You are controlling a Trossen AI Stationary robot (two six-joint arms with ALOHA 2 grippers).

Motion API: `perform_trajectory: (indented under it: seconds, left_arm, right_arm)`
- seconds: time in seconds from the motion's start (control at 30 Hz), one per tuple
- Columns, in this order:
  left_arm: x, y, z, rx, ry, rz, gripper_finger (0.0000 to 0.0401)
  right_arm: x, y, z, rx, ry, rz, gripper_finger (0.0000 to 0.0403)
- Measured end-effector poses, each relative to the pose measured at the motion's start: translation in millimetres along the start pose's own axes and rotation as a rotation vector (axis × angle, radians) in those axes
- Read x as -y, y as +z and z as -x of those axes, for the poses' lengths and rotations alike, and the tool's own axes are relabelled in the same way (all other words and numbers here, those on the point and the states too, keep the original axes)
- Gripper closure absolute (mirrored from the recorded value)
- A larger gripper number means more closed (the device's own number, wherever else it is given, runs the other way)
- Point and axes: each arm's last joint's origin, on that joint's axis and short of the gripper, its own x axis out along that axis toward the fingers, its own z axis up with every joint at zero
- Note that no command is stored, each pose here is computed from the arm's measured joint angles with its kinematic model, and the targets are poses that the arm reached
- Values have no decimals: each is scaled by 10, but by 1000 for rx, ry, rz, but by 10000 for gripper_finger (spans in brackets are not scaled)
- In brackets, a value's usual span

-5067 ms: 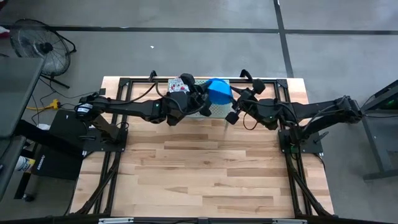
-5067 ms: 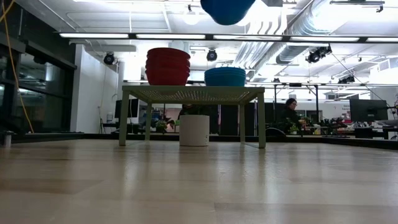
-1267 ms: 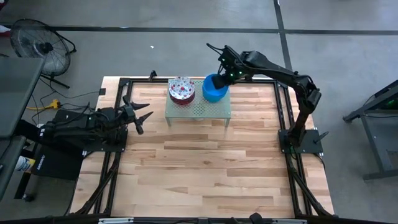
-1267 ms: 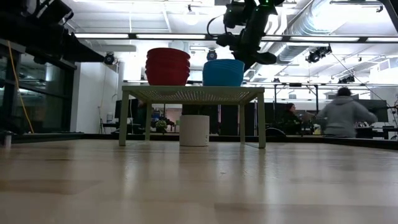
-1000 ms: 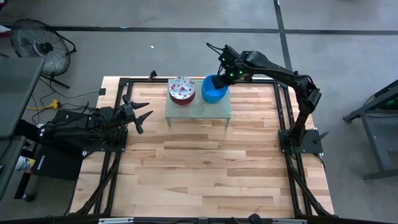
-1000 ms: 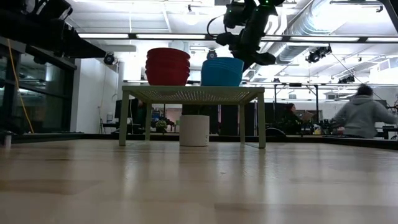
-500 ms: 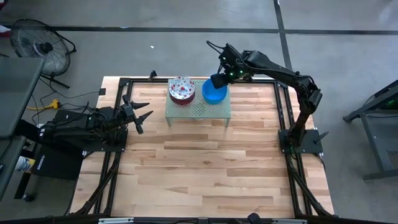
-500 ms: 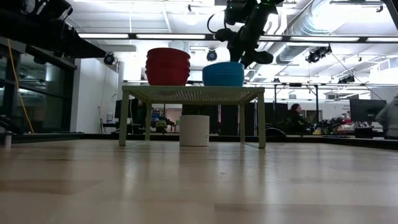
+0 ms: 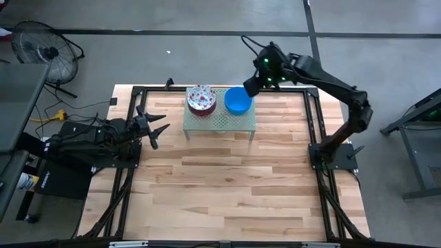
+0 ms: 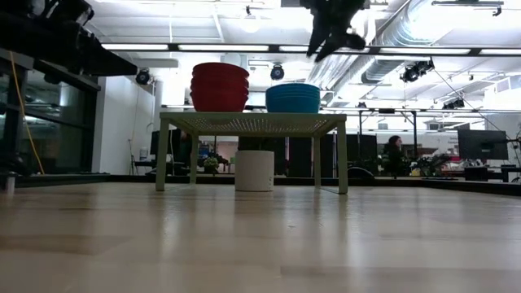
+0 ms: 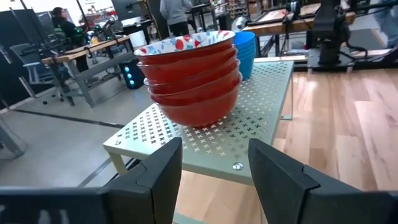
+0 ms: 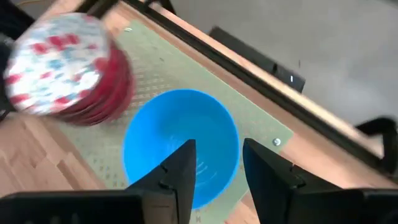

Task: Pick & Place Mini bowls
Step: Return to Home Position

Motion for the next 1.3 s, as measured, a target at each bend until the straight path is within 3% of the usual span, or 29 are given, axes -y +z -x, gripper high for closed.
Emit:
perform_trajectory:
  seconds: [0.2,0.4,0.73,1.07,1.3]
  left_arm:
    - [-31,-43,86,-2,-6,27,222]
    - [1,-149,81,-35,-54,49,222]
    - [152,-418,-87,43,-149,175,222]
    - [158,-426,-97,62,-146,188,222]
    - [175,-443,-120,120,-157,230,222]
  right_arm:
    - [-260,-175,289,72,-25,153,297]
    - [-460,-671,102,75,48,196,308]
    - [-385,-1597,-143,186,257,60,326]
    - [-77,-2169,-154,386,469,-71,347]
    - [57,-2464,-222,481,538,-115,372]
